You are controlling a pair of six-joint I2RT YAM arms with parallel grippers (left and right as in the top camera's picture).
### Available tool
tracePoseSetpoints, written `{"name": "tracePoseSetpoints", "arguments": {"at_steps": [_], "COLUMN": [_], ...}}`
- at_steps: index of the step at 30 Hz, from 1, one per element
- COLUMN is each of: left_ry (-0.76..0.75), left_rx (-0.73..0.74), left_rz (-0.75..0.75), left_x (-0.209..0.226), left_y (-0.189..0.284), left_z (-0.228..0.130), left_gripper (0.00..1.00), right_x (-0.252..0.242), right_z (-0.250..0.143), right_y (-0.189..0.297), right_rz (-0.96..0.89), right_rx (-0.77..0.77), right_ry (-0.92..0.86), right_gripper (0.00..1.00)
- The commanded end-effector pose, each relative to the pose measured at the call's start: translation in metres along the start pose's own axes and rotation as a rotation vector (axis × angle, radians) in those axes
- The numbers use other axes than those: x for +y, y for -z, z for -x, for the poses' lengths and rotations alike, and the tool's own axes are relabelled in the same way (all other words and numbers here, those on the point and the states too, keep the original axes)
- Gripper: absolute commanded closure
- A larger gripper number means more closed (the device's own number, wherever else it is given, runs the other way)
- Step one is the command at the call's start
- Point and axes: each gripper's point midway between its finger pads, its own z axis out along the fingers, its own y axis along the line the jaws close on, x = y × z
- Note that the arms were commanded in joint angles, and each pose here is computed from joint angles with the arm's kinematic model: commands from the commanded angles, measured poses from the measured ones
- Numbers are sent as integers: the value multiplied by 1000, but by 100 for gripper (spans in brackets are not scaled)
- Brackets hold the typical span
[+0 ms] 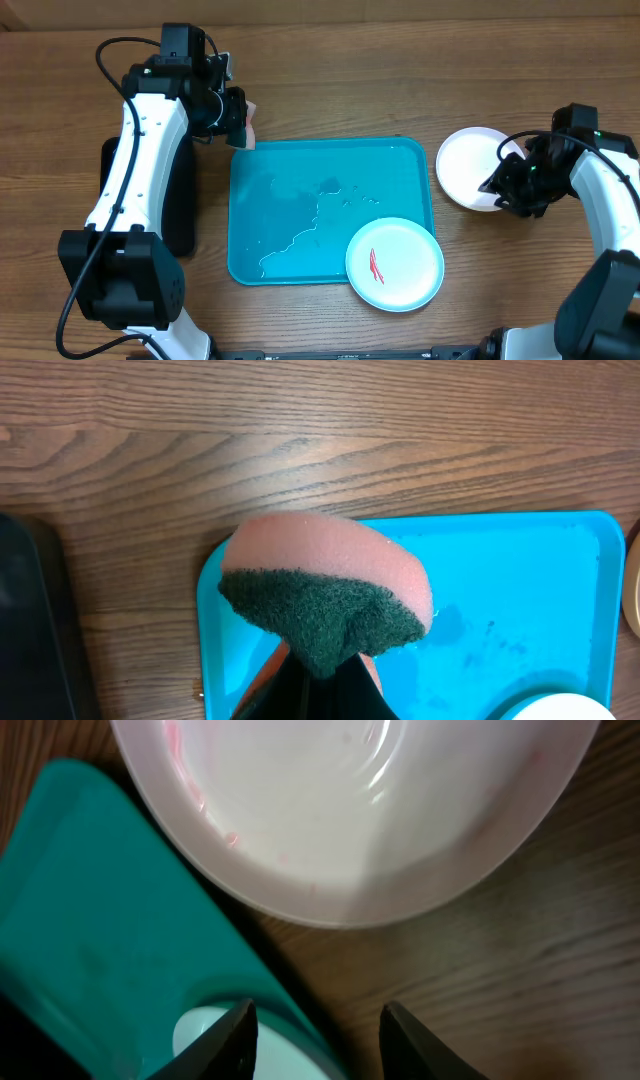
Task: Clean dirty plates on tray and stack at the side
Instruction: 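Set the white plate onto the yellow plate and release, then grasp the remaining white plate's rim and drag it to the tray center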
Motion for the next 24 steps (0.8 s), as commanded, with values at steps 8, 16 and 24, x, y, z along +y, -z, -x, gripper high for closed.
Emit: {"name": "tracePoseSetpoints", "arguments": {"at_steps": [8, 16, 24], "left_ry": [-46, -71, -76], "left_rx": [12, 16, 9], "left_rz": [7, 2, -1], "left_x": [-18, -28, -30], "left_y": [-6, -8, -8], "left_z": [-6, -9, -7], "left_gripper": [96, 96, 96], "right_x": [1, -7, -9], "right_z": [-71, -82, -86], "right_y": [-23, -4, -3], "right_rz": [63, 56, -51], "right_rx": [105, -72, -130], "right_ry": [87, 113, 133], "right_gripper": [67, 67, 68]}}
